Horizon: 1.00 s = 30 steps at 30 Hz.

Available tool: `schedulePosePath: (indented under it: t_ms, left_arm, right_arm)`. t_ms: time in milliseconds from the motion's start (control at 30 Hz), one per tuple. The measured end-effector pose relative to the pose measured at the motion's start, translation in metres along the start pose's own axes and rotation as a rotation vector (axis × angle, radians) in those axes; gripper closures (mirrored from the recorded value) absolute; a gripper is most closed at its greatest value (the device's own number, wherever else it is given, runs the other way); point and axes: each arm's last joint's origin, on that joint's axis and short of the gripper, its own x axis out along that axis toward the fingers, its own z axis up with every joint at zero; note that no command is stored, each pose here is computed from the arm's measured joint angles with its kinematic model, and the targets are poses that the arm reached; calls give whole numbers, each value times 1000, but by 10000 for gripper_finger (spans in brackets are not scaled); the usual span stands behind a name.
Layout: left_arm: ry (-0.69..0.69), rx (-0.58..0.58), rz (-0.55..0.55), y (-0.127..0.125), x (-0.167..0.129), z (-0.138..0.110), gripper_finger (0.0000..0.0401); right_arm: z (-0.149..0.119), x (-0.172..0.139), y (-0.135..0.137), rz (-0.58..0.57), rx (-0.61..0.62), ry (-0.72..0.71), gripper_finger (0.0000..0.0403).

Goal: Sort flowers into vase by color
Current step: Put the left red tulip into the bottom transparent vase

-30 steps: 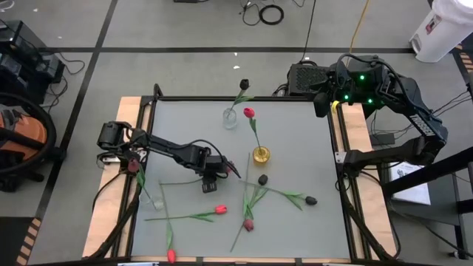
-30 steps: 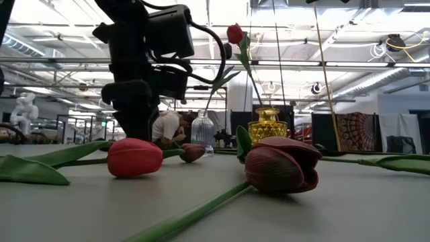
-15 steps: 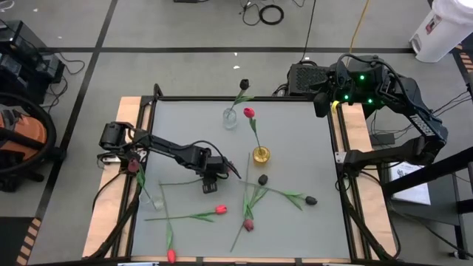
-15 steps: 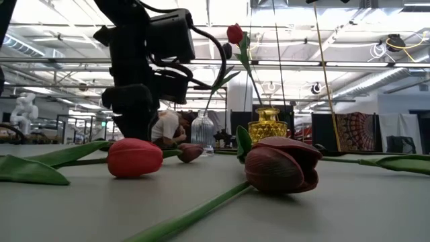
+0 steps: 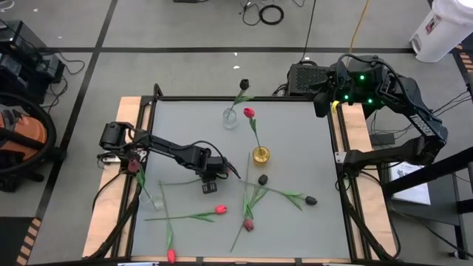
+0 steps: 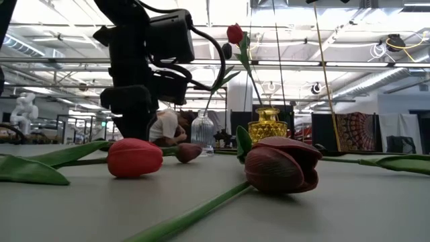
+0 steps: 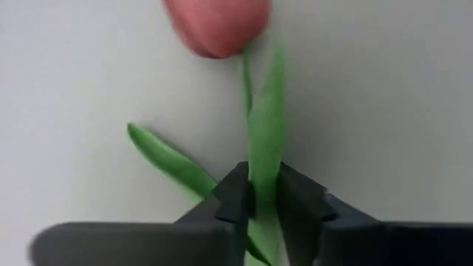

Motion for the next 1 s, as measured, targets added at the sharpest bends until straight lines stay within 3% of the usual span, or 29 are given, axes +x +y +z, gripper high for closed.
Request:
schedulePosePath:
  t_ms: [133, 600, 1000]
  left_arm:
    - [3, 0, -13, 0, 0, 0, 391]
    - [33, 27, -6, -1, -5, 1, 398]
    - [-74, 52, 28, -2, -36, 14, 399]
  right_arm:
    - [0, 0, 0, 0, 0, 0, 215]
    - [0, 0, 0, 0, 0, 0, 215]
    - [0, 0, 0, 0, 0, 0, 215]
